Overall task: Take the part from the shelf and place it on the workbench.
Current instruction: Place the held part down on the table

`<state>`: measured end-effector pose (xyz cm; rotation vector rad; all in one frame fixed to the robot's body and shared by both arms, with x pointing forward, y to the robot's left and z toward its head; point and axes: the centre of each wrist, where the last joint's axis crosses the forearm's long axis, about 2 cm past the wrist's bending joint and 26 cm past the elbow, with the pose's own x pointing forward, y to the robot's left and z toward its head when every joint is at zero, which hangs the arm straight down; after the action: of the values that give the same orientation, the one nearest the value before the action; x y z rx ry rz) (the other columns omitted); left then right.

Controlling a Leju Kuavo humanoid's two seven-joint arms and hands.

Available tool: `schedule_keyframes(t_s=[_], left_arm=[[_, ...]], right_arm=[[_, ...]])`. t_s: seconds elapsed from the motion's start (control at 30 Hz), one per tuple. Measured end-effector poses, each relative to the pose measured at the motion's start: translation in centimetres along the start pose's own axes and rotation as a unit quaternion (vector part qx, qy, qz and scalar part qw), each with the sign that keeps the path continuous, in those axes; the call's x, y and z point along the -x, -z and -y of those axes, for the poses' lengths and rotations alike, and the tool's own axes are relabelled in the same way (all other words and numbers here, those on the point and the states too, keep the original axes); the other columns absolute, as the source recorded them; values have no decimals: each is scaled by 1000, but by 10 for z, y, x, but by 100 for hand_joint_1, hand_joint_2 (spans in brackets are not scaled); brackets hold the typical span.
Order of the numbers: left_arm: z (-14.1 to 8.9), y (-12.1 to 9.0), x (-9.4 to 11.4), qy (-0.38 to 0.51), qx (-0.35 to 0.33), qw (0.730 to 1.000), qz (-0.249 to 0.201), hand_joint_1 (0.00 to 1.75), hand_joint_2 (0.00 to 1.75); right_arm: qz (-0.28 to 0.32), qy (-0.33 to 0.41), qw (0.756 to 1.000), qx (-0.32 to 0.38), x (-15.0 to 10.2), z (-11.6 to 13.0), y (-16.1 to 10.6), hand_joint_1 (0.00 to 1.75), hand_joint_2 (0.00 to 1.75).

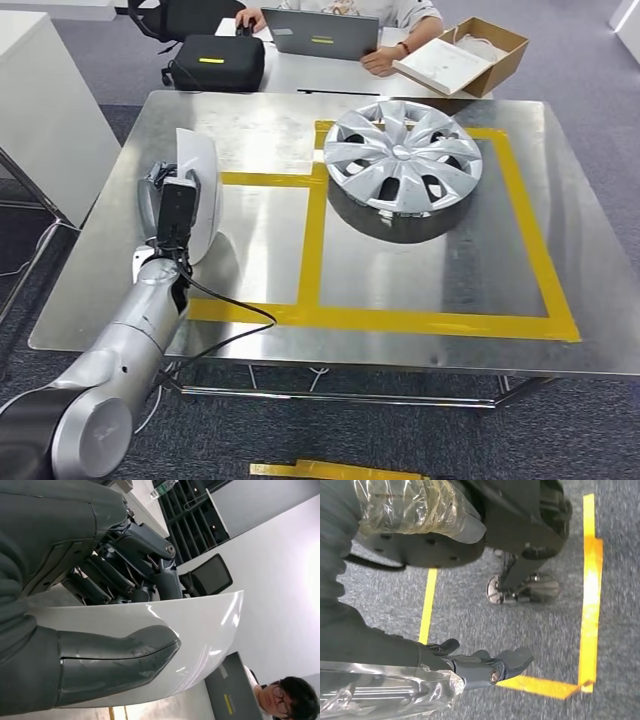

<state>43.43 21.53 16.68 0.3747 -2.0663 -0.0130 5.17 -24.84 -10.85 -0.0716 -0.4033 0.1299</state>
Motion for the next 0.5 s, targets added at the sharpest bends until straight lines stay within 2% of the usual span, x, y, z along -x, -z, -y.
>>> schedule_keyframes(t_s=[0.5], left_arm=[[7, -6, 0, 8, 14, 1000, 1, 175, 175]], right_arm=[[-4, -2, 1000, -1, 1, 0, 0, 0, 175]])
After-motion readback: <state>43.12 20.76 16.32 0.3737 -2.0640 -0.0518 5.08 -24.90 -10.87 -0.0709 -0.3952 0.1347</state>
